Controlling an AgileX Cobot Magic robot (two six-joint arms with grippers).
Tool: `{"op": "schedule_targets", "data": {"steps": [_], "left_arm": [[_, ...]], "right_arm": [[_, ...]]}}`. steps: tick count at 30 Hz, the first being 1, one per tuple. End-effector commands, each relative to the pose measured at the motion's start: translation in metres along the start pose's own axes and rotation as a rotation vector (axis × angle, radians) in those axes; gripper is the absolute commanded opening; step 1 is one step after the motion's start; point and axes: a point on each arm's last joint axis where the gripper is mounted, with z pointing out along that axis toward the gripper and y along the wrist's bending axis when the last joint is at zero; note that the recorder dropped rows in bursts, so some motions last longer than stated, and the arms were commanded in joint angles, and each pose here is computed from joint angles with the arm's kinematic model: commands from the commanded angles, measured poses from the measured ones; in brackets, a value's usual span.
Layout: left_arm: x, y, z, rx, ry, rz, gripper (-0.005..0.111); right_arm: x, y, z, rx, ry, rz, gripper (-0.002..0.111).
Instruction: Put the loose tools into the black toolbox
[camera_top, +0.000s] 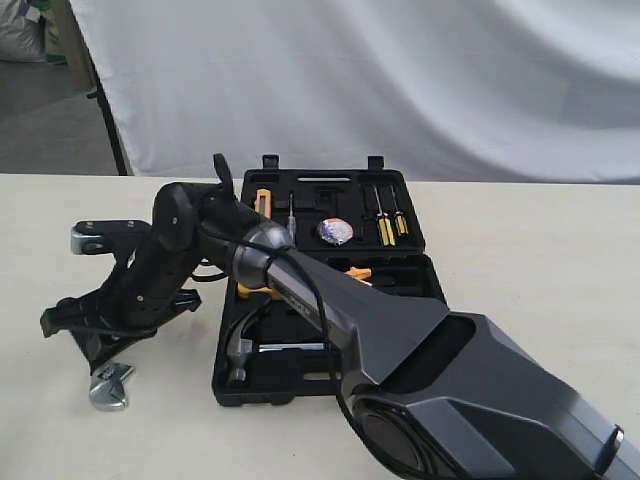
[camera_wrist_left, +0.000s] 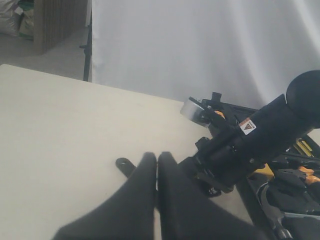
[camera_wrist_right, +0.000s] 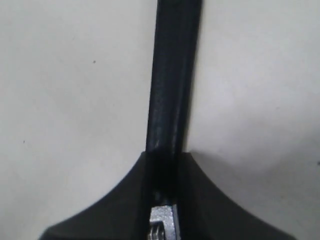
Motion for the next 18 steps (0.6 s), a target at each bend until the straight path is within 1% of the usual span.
{"op": "schedule_targets", "data": {"steps": [1, 4, 6, 7, 12, 15, 17, 18], "left_arm": [[-0.002, 0.001, 0.0, -0.021, -0.02, 0.0, 0.001], [-0.002, 0.001, 0.0, -0.021, -0.02, 0.0, 0.001], [-0.002, 0.001, 0.0, -0.021, -0.02, 0.0, 0.001], [-0.002, 0.001, 0.0, -0.021, -0.02, 0.0, 0.001], [-0.002, 0.001, 0.0, -0.021, -0.02, 0.0, 0.001], [-0.002, 0.001, 0.0, -0.021, -0.02, 0.0, 0.001], [-0.002, 0.001, 0.0, -0.021, -0.02, 0.0, 0.001], [-0.002, 0.001, 0.0, -0.021, -0.02, 0.0, 0.001]], "right_arm": [[0.014, -0.007, 0.009, 0.019, 0.118, -0.028, 0.0], [0.013, -0.006, 0.007, 0.031, 0.116, -0.057, 0.0], [0.012, 0.0, 0.004, 0.029, 0.11, -0.074, 0.0], [0.012, 0.007, 0.002, 0.026, 0.106, -0.099, 0.0], [0.014, 0.017, -0.007, 0.095, 0.129, -0.145, 0.0], [0.025, 0.024, -0.012, 0.125, 0.194, -0.164, 0.0], [0.041, 0.031, -0.014, 0.169, 0.266, -0.189, 0.0], [0.052, 0.033, -0.015, 0.21, 0.314, -0.213, 0.0]]}}
